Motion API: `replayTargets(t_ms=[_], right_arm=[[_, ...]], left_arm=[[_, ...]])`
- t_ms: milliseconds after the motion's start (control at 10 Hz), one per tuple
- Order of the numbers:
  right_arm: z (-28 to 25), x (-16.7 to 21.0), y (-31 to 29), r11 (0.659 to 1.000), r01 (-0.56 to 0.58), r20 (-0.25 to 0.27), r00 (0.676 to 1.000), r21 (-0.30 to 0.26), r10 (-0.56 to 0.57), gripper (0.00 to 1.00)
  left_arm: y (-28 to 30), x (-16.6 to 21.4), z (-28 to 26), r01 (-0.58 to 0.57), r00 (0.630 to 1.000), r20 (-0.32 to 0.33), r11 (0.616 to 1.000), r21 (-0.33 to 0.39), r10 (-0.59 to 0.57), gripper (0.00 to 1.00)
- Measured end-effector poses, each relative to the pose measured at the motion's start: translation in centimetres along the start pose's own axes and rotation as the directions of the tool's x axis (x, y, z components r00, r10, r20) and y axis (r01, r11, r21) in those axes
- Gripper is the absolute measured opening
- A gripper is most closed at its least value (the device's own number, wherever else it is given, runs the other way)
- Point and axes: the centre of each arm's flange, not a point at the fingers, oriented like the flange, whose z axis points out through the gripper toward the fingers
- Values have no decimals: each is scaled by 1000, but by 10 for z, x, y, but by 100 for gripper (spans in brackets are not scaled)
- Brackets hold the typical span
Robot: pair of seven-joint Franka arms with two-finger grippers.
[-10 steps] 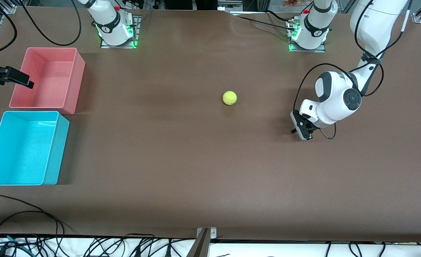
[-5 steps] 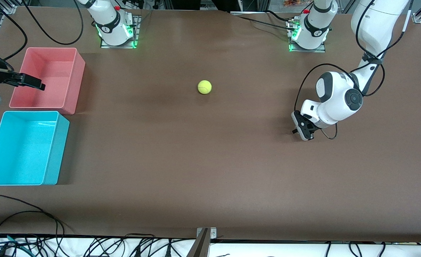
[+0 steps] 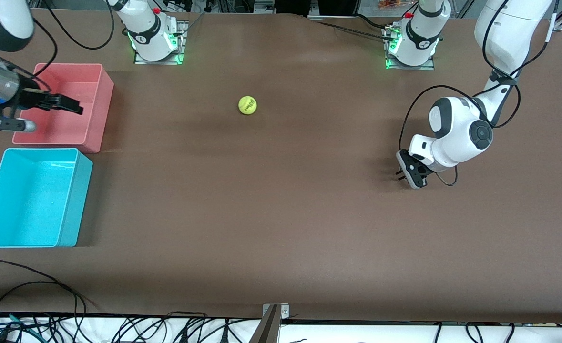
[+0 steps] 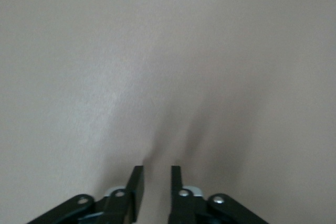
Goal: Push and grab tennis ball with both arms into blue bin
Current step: 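Reach the right gripper to the ball while the left gripper draws back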
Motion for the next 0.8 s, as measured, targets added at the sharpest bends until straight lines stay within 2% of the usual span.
replayTargets(t_ms=[499,598,798], right_arm=[[73,-23,-86,986,162,115,981,-44,-156,100],[89,-30,-104,979,196,141,972,-49,-188,100],[110,-43,-144,971,240,178,955,4,-236,100]], left_arm=[[-23,-46,-26,81,997,17,997,0,-81,90],[-24,-51,-29,90,996,18,996,2,-90,100],[-25,-62,-34,108,994,22,994,8,-108,100]])
